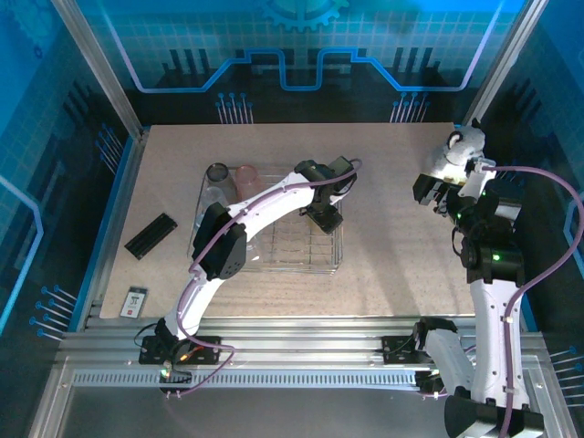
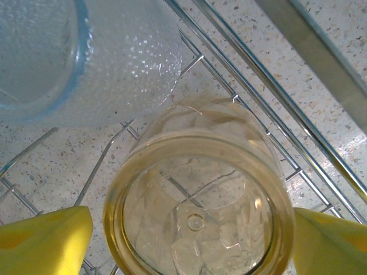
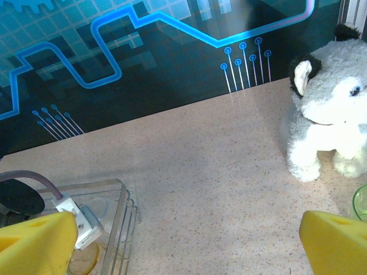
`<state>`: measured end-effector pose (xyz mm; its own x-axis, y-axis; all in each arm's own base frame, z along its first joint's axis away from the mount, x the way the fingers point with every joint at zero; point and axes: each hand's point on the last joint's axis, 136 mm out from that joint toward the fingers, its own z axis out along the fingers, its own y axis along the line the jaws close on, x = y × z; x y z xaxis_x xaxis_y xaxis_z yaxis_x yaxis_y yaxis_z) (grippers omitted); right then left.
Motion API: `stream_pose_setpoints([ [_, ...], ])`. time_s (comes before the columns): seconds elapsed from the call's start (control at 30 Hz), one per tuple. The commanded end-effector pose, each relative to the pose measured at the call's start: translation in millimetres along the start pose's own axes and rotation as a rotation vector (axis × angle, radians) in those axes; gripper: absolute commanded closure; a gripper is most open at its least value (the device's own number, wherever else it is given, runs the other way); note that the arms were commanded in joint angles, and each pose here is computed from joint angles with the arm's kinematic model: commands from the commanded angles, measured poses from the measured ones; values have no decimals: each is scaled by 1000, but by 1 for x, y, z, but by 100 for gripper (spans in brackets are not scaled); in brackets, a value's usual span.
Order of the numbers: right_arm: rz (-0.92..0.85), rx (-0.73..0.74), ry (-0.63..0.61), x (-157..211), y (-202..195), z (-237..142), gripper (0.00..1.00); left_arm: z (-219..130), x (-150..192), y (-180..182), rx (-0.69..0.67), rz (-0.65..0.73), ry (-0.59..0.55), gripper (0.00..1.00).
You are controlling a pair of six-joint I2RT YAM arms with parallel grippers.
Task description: Load the cups into the dish rack
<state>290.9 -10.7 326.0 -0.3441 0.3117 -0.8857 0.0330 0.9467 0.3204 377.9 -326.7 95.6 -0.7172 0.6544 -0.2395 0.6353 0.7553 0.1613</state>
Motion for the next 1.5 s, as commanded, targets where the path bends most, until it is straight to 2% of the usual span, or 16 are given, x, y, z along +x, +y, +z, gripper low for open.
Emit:
stream_pose_setpoints([
  [0.0,11,10,11,1,-4,1,0,-17,-12,-1,6,-26,-83,12],
  [0.5,201,29,220,33,-29,33,0,-45,-2,1,27,-38,-147,12],
  [0.9,292,351,353,62,-121,43,0,-71,16,15,6,-66,-206,12],
  [0.97,308,391,390,67,-135,46,0,-79,20,19,6,-80,-233,11],
  [1.13,361,479,487,80,-173,55,2,-106,25,30,6,-158,-344,1],
  [1.23,341,528,568,86,-190,63,5,-122,31,29,59,-223,-420,1],
  [1.47,299,535,685,103,-192,77,14,-141,46,12,230,-292,-582,1],
])
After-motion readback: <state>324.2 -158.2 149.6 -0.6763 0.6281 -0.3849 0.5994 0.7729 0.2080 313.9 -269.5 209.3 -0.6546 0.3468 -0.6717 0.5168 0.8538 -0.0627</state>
